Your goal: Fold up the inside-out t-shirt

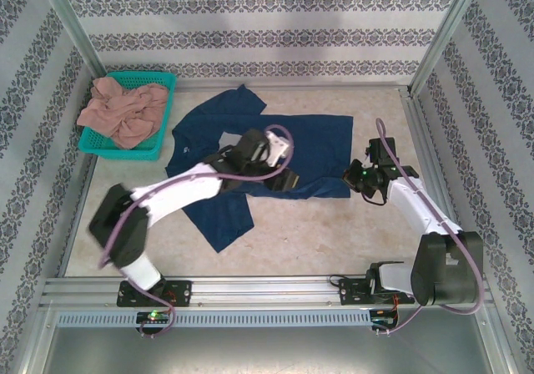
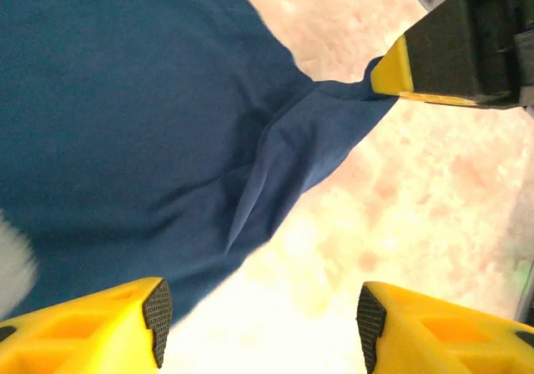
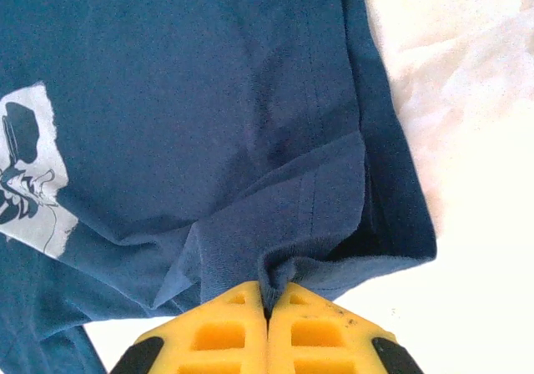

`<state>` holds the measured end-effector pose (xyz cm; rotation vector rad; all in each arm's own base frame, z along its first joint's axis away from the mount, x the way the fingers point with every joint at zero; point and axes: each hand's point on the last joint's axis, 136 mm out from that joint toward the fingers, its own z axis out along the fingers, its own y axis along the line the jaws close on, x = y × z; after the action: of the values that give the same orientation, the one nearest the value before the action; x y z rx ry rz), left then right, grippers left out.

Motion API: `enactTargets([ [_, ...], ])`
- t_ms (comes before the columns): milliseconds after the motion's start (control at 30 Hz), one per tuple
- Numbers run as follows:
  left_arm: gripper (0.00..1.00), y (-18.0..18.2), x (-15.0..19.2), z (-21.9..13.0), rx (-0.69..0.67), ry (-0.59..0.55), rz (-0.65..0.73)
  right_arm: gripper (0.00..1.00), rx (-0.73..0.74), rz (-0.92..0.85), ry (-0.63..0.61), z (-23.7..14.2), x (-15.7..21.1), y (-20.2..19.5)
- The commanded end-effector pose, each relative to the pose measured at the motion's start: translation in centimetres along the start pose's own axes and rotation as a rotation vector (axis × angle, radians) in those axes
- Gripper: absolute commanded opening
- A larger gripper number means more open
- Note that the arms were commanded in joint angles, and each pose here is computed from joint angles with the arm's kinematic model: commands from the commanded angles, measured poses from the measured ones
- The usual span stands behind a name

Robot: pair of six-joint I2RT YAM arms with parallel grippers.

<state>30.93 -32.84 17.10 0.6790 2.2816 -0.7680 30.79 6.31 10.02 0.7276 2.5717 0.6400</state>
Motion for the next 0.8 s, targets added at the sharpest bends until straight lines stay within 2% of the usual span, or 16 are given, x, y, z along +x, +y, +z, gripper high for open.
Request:
enactTargets([
  [0,0.63,5.1,9.1,-3.4,-0.283,0.19,-0.209,0.0,0.001,-0.066,0.002,-0.1,-0.3,0.9],
  [67,0.63,6.6,13.7,-6.9,-0.408,0.3,-0.275,0.0,0.003,-0.093,0.004,0.1,-0.6,1.3],
  [133,0.64,7.0,17.4,-9.3,-0.46,0.383,-0.357,0.0,-0.007,-0.105,0.008,0.5,-0.8,1.6],
  [267,0.65,6.1,21.9,-10.8,-0.438,0.446,-0.526,0.0,-0.036,-0.107,0.026,1.4,-0.3,1.9],
  [367,0.68,5.8,23.6,-10.3,-0.412,0.491,-0.541,0.0,-0.046,-0.111,0.034,1.6,0.0,2.0],
  [533,0.68,6.4,25.1,-9.2,-0.449,0.597,-0.46,0.0,-0.041,-0.126,0.028,1.2,0.2,1.9],
  [600,0.65,6.3,25.1,-8.3,-0.428,0.598,-0.454,0.0,-0.03,-0.132,0.018,0.9,0.1,1.6],
  [767,0.47,6.2,26.5,-7.3,-0.418,0.641,-0.455,0.0,-0.01,-0.141,-0.001,0.2,0.2,1.1],
])
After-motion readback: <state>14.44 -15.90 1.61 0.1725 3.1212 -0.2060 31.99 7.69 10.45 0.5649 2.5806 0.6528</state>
